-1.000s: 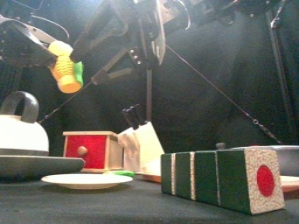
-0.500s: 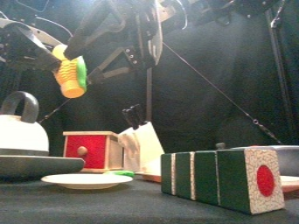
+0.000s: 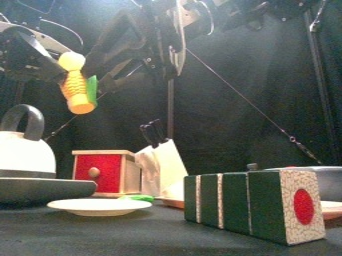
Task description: Peel corn husk
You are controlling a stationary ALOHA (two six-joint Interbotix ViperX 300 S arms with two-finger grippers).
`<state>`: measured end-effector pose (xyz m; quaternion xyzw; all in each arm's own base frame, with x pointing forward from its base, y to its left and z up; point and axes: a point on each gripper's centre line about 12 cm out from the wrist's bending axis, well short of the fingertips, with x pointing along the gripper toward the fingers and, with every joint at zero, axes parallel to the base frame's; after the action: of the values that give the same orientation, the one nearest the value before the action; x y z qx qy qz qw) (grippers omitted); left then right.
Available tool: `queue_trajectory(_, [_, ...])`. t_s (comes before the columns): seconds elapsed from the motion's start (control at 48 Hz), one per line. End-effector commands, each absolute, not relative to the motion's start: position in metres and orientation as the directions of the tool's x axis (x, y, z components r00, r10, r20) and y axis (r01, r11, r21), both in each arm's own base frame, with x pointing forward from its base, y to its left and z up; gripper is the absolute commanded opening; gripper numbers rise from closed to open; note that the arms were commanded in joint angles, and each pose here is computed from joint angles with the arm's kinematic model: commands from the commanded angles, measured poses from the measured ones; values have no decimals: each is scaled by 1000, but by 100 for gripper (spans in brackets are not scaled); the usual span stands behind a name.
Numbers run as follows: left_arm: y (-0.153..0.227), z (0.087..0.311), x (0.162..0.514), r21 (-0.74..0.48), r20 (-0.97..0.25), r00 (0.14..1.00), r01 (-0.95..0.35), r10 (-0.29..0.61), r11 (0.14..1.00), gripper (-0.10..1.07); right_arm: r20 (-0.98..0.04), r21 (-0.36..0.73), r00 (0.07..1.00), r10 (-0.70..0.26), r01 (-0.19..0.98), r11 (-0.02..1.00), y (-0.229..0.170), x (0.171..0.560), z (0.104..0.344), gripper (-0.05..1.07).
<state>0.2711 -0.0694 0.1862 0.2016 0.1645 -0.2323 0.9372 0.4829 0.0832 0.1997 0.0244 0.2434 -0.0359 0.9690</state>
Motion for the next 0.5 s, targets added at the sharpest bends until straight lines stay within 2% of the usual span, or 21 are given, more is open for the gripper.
queue_trajectory(0.0, [-70, 196, 277, 315, -372, 850, 493, -372, 811, 61, -436, 50, 898, -63, 94, 994, 78, 487, 219, 69])
queue_trajectory(0.229, [-70, 196, 276, 313, -373, 850, 492, -372, 812, 61, -443, 54, 894, -68, 102, 993, 76, 486, 216, 58])
queue_trajectory(0.479, [-69, 195, 276, 313, -375, 851, 489, -368, 814, 61, -447, 91, 890, -91, 146, 985, 67, 487, 218, 34])
